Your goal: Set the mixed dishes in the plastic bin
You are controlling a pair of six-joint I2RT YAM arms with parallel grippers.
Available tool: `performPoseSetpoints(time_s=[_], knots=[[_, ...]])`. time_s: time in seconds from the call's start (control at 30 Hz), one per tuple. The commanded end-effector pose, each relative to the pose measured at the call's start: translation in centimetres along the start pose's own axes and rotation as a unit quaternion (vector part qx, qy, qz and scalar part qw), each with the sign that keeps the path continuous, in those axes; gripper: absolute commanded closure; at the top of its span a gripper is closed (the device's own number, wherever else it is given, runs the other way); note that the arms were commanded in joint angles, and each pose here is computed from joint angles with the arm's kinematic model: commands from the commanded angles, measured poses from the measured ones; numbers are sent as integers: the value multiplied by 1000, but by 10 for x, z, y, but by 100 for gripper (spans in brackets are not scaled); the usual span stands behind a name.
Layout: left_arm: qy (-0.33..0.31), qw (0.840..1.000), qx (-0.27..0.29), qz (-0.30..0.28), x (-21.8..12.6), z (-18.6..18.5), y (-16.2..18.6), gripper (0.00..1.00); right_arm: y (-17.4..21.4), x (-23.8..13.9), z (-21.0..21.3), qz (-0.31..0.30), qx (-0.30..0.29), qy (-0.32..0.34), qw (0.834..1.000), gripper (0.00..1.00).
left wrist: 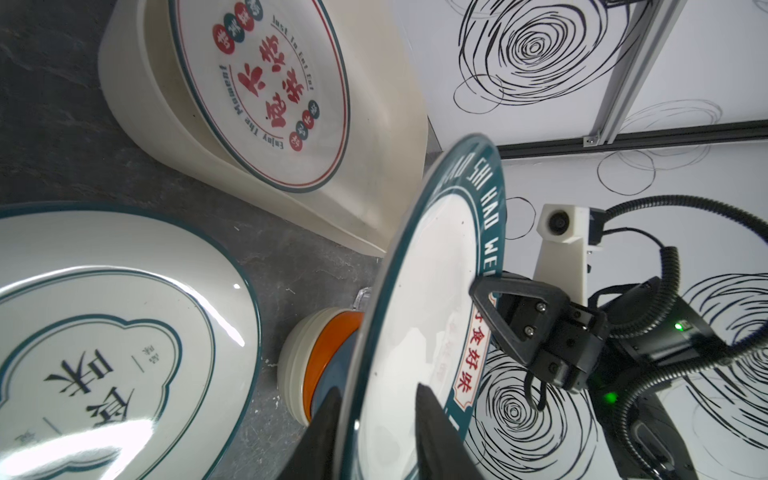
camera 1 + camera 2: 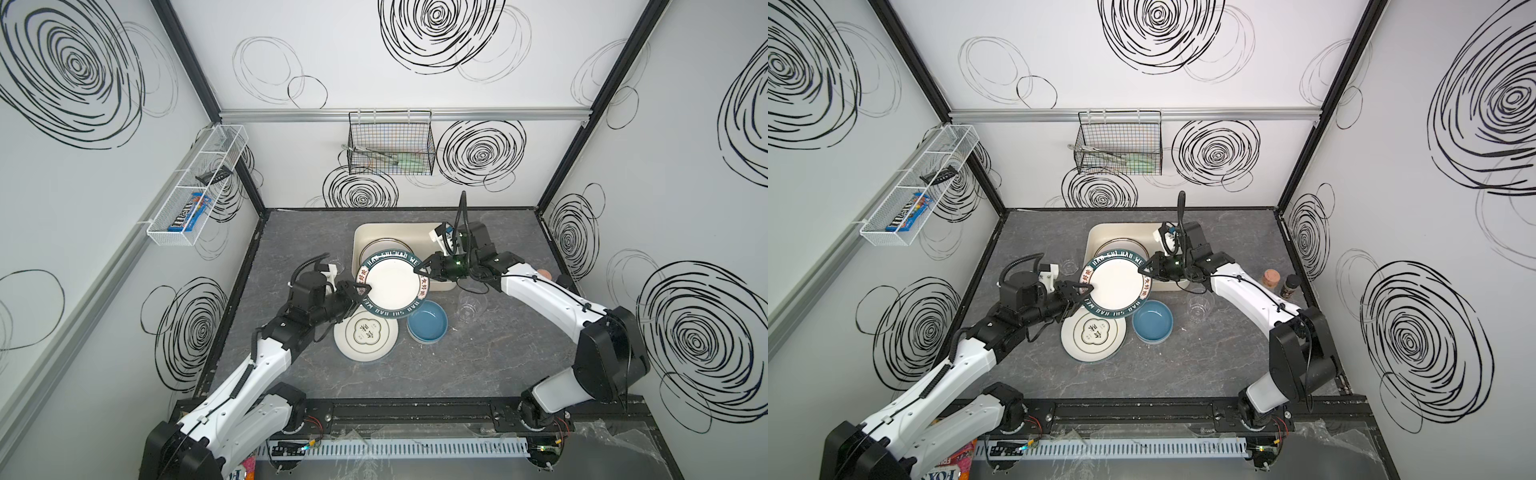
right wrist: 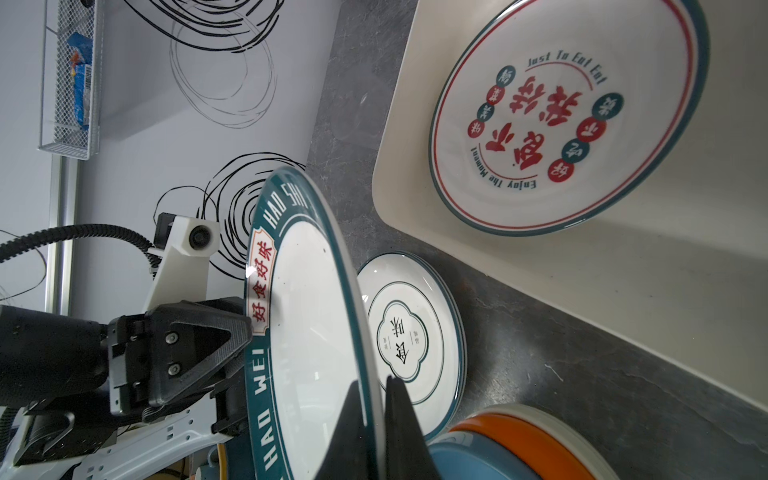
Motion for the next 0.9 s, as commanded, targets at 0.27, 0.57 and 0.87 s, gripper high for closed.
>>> performPoseSetpoints(time_s=[0.27,0.57,0.87], knots=[[14,999,11,-45,-25,4,-9,44,-38,-14,-4,-62,-3,23,998,98],[-35,998,13,-41,-37,32,4,41,-74,3,-25,-87,28,45,995,98],[-53,998,13,-24,-39,49,19,37,-103,33,-52,-97,59,65,991,98]])
Point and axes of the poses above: each gripper's point midway between its finger pads, its own x axis out along the fingers, its own z axis along the line the jaws close on, y = z × x, the point moved 6 cm from there along -x, back along the fingers, and after that the axes turned 10 degrees about x, right-handed, at the moved point
